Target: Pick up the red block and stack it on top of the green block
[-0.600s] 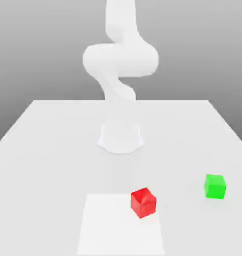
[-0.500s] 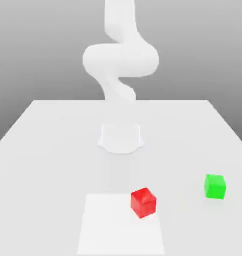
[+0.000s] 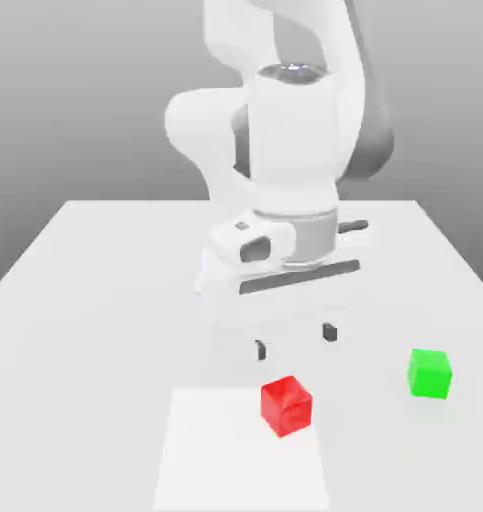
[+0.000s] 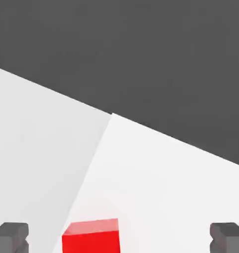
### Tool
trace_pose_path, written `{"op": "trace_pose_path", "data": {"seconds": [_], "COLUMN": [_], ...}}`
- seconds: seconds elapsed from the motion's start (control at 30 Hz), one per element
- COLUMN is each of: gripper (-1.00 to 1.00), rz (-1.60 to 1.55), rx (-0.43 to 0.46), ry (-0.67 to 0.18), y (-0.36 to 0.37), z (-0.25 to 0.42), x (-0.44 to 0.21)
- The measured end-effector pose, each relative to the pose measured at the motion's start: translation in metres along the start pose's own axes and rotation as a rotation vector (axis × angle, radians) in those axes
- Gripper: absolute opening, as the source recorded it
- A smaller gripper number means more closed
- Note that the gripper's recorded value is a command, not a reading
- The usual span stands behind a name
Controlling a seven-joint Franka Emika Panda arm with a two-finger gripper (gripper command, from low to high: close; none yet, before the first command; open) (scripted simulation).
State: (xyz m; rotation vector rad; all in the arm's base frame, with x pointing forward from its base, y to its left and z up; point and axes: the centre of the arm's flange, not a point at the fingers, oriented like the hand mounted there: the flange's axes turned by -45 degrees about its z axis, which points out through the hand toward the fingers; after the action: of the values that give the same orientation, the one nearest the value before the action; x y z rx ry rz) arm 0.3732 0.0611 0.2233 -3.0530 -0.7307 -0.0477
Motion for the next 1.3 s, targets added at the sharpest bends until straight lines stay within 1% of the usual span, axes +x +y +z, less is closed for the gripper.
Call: {"op": "trace_pose_path", "data": {"seconds": [0.07,0.23,0.27,0.5,0.7,0.77,0.83,0.93,1.1,1.27,1.3], "gripper": [0.0,0.0,-1.0,-1.0,-1.0,-1.0,-1.0,-1.0,-1.0,-1.0,1.0], "rz": [-0.013,-0.017,-0.017,-0.017,-0.018,-0.061,-0.265,-0.519,-0.913,-0.952,-0.952], "rx": [0.003,0.004,0.005,0.005,0.005,0.007,0.012,0.016,0.02,0.018,0.018], "ry": [-0.022,-0.03,-0.03,-0.031,-0.03,-0.03,-0.029,-0.027,-0.026,-0.027,-0.026], "y": [-0.002,-0.004,-0.004,-0.004,-0.004,-0.011,-0.067,-0.132,-0.233,-0.241,-0.241], "z": [0.024,0.072,0.078,0.077,0.027,0.014,0.006,-0.005,-0.019,0.025,0.035], "x": [-0.006,-0.011,-0.011,-0.011,-0.009,-0.005,0.012,0.023,0.018,0.018,0.017]}}
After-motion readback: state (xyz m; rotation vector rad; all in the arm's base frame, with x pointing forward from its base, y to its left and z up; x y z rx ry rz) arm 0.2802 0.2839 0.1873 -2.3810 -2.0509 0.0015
